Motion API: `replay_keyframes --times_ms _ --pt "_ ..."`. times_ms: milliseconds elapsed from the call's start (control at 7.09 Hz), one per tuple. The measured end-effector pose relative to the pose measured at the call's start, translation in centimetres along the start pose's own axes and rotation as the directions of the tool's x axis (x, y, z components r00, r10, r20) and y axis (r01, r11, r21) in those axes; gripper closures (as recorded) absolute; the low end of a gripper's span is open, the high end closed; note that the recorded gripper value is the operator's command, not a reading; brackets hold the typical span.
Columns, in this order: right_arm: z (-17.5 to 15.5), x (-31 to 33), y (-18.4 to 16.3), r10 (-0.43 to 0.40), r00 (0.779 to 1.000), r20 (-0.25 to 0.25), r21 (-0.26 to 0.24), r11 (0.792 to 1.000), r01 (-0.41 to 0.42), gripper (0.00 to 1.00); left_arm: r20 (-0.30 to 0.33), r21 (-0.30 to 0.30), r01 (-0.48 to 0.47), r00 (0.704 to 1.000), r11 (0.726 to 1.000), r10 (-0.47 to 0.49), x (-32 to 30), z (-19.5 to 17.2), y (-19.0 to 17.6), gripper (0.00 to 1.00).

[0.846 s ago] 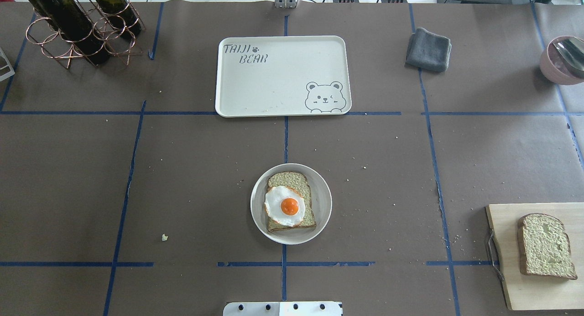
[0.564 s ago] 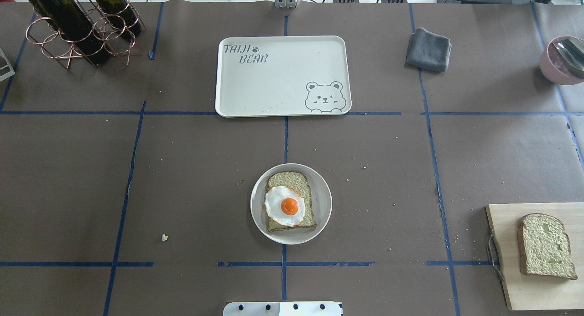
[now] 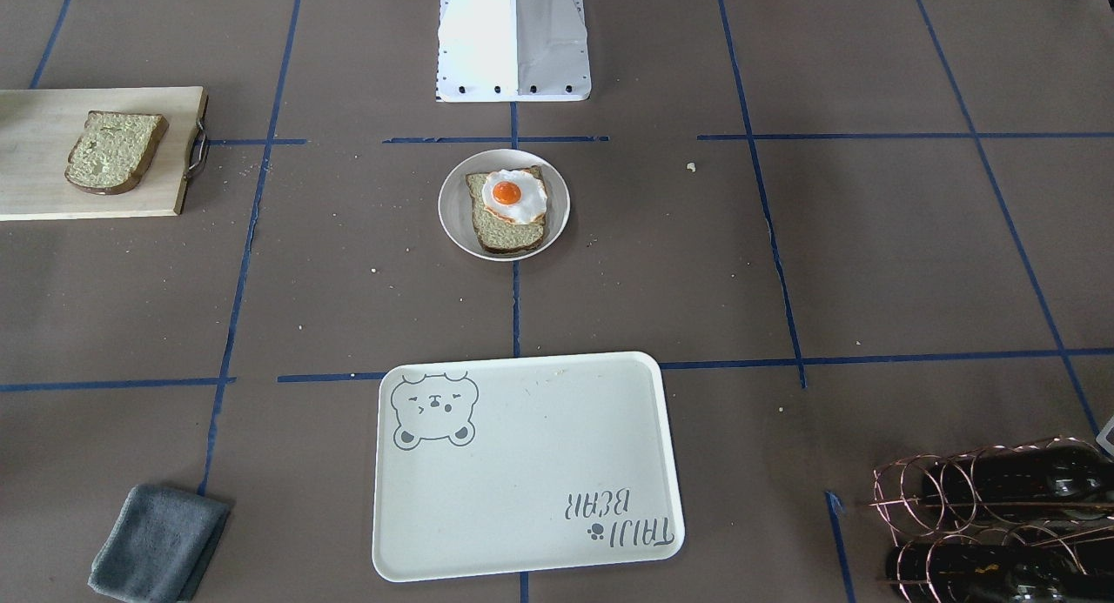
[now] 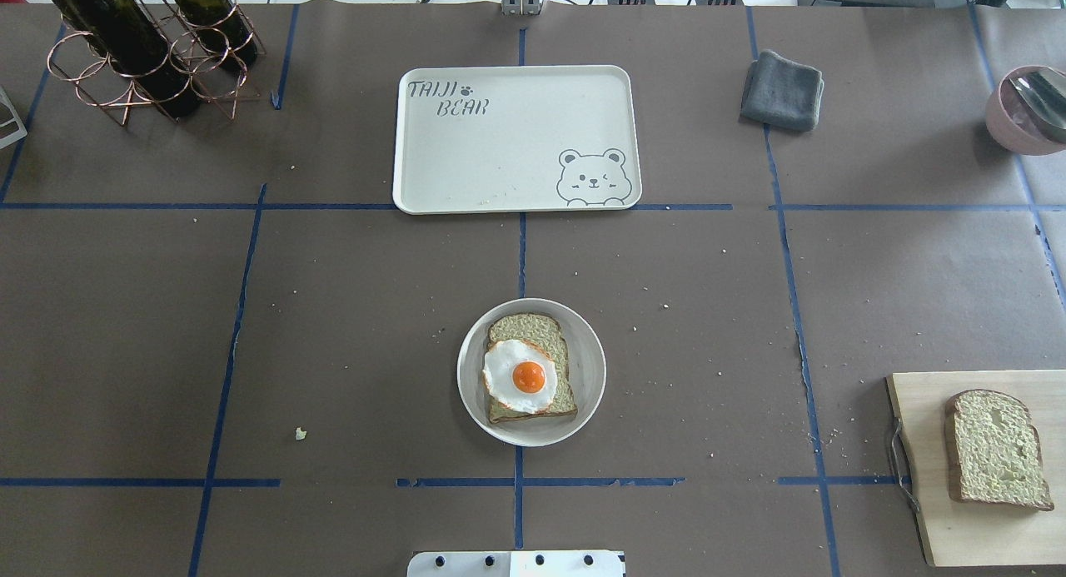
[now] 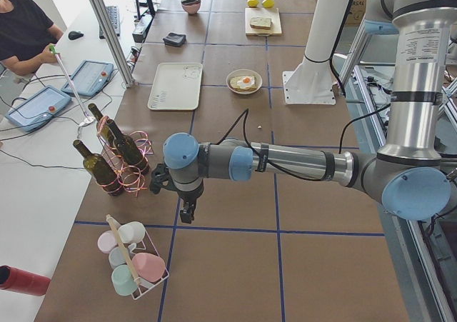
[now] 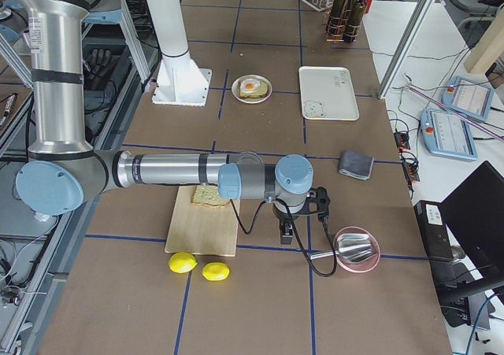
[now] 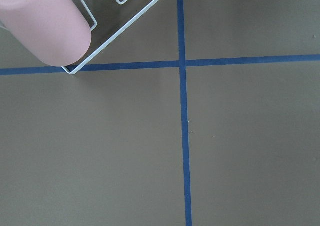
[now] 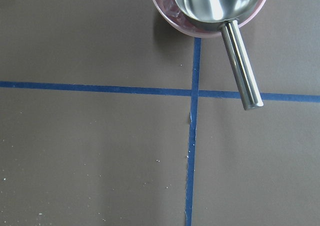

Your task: Make sandwich and place on tray

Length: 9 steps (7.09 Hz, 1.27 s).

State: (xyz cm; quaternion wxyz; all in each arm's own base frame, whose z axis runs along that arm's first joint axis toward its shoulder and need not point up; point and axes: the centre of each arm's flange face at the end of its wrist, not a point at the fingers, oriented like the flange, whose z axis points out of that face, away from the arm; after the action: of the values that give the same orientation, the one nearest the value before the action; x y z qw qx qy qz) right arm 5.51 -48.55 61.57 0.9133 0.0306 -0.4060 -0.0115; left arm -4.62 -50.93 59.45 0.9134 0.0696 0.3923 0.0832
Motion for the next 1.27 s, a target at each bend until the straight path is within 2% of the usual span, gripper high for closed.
replay_keyframes --times_ms 282,423,705,846,987,1269 --pt "-1.3 -2.0 -0.9 -0.04 0.999 0.004 0.026 0.999 0.039 0.0 -0.005 0.075 -0.186 0.982 0.98 0.187 5.2 1.1 -3.5 0.0" --pt "-1.5 -3.2 -1.2 -0.06 0.998 0.023 0.028 0.998 0.06 0.0 -0.01 0.104 -0.242 0.97 0.965 0.244 7.3 1.5 -4.6 0.0" --pt "-0.6 -4.6 0.3 -0.068 0.99 0.123 0.008 0.998 0.068 0.0 -0.022 0.132 -0.331 0.941 0.934 0.337 11.6 2.2 -6.9 0.0" --pt "-0.6 -5.1 1.6 -0.056 0.989 0.139 0.001 0.998 0.056 0.0 -0.035 0.127 -0.365 0.928 0.922 0.372 13.8 3.1 -7.7 0.0" --pt "-0.5 -5.9 2.6 -0.024 0.992 0.127 -0.009 1.0 0.025 0.0 -0.048 0.122 -0.375 0.923 0.919 0.383 15.5 3.8 -8.0 0.0" --pt "0.4 -8.2 4.7 0.069 0.995 0.072 -0.017 0.998 -0.068 0.0 -0.084 0.111 -0.324 0.939 0.94 0.334 19.6 4.8 -8.2 0.0"
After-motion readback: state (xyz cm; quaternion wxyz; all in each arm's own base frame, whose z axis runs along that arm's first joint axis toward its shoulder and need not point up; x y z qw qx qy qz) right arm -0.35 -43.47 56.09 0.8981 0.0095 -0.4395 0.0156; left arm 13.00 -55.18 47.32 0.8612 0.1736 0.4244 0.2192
